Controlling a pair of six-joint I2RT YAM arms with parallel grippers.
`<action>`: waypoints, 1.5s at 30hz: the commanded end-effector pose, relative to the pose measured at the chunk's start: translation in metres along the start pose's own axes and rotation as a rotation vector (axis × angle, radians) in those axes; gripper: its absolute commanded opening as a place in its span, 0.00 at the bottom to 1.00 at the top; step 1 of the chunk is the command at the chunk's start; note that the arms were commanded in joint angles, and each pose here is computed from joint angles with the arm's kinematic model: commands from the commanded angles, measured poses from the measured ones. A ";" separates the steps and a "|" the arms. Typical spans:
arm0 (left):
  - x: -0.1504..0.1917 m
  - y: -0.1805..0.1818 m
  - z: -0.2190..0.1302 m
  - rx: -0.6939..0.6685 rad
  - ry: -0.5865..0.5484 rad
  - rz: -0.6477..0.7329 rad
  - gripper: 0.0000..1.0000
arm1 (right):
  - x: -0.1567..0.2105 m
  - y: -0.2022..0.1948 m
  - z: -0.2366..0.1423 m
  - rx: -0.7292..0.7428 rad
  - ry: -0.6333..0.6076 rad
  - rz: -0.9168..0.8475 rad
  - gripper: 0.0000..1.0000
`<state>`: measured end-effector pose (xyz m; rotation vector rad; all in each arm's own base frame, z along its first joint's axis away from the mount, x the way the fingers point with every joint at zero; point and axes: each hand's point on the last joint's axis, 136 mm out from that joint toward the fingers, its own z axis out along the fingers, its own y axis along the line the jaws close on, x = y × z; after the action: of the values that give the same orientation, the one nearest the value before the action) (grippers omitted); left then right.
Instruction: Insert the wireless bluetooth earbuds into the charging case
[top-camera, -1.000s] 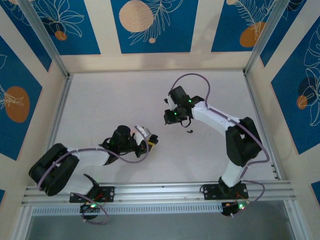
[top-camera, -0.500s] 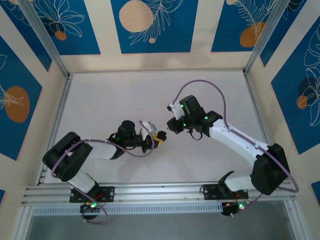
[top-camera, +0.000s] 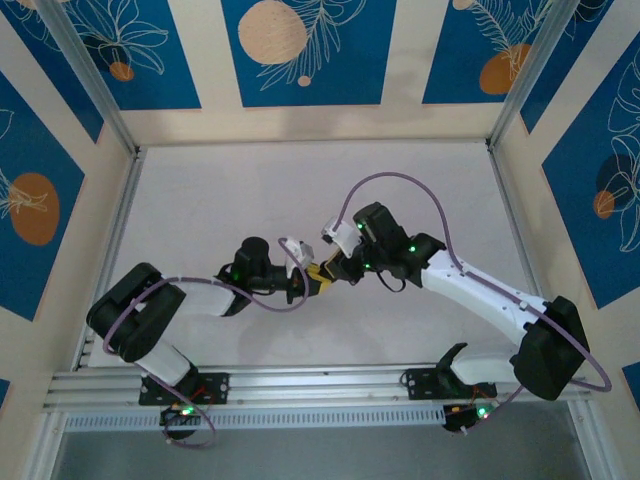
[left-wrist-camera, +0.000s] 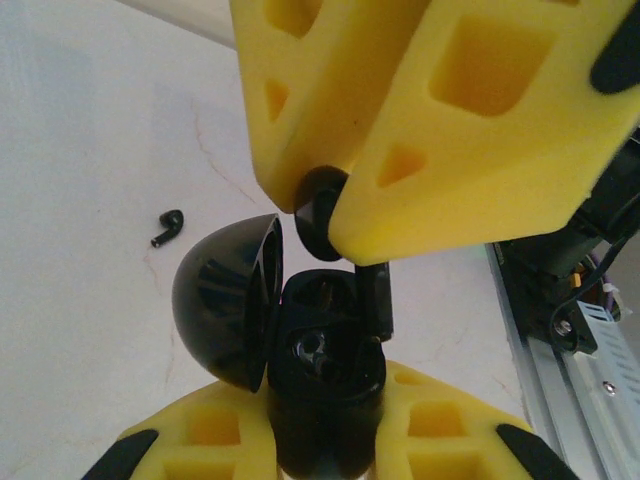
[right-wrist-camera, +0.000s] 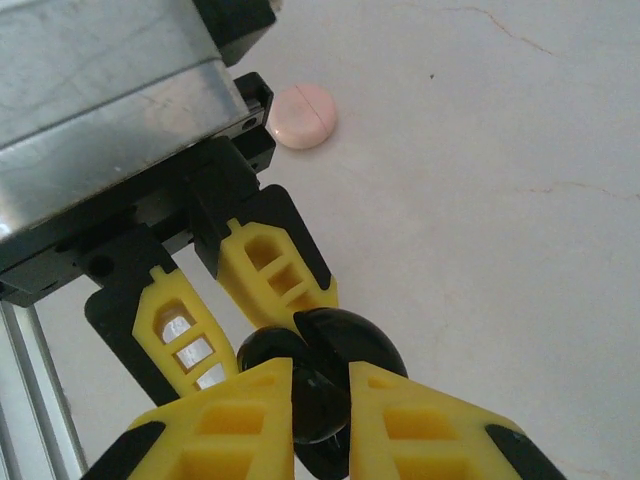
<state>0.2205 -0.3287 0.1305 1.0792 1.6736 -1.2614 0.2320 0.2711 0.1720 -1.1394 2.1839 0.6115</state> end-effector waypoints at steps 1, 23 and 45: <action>-0.020 -0.005 0.000 0.046 -0.055 0.039 0.13 | 0.001 -0.001 0.000 0.020 0.037 -0.056 0.16; -0.031 -0.014 -0.003 0.084 -0.098 0.062 0.16 | -0.009 0.011 -0.008 -0.034 0.004 -0.088 0.30; -0.019 -0.017 -0.014 0.035 -0.120 0.170 0.16 | -0.036 -0.003 -0.060 -0.236 -0.207 0.203 0.51</action>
<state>0.2104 -0.3259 0.1432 1.0960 1.5459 -1.2851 0.2434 0.2508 0.2249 -0.9597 2.1241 0.9027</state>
